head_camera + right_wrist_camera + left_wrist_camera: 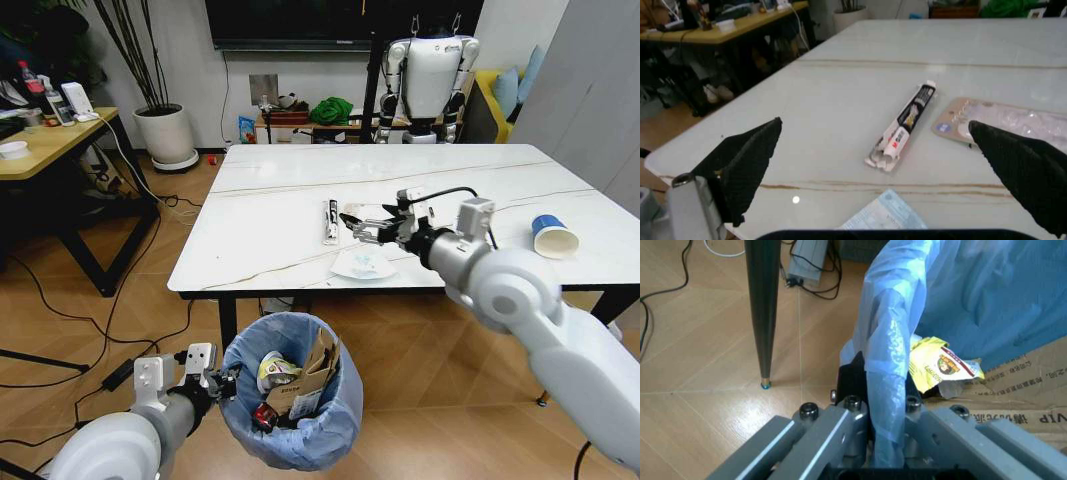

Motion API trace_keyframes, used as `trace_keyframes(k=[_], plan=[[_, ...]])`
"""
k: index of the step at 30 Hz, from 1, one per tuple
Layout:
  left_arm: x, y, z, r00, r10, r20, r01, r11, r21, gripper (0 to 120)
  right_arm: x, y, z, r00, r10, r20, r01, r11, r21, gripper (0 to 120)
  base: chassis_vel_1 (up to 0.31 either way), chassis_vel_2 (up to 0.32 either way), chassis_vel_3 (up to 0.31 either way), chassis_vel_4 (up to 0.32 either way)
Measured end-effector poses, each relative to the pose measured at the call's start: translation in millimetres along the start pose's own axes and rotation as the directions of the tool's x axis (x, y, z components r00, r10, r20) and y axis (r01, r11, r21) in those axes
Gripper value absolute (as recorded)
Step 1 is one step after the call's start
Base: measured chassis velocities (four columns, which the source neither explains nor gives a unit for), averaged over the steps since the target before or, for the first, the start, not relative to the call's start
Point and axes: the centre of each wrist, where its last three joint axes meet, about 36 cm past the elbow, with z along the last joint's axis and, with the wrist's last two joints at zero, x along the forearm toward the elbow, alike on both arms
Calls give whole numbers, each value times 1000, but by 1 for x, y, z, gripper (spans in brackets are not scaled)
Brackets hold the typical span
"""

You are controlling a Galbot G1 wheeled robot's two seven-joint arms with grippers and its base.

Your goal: Pick up the trash bin and place the trash from the table into it.

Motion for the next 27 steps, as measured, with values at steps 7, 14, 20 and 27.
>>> trace_keyframes(k=[7, 14, 20, 27], plan=[[-1, 1, -1, 1000, 0, 2, 0, 1000, 8, 0, -4, 4, 25, 993, 22, -117, -22, 1000, 3, 100, 0, 0, 0, 0], [-1, 1, -2, 1000, 10, 8, -10, 1000, 10, 0, -4, 3, 48, 983, 43, -176, -43, 999, 2, 99, 0, 0, 0, 0], [0, 1, -3, 1000, 13, 10, -13, 1000, 9, 0, -1, 0, 64, 978, 64, -198, -66, 998, -5, 77, 0, 0, 0, 0], [3, 0, -3, 1000, 16, 15, -16, 1000, 7, 0, 0, 0, 72, 977, 82, -195, -84, 996, -6, 54, 0, 0, 0, 0]])
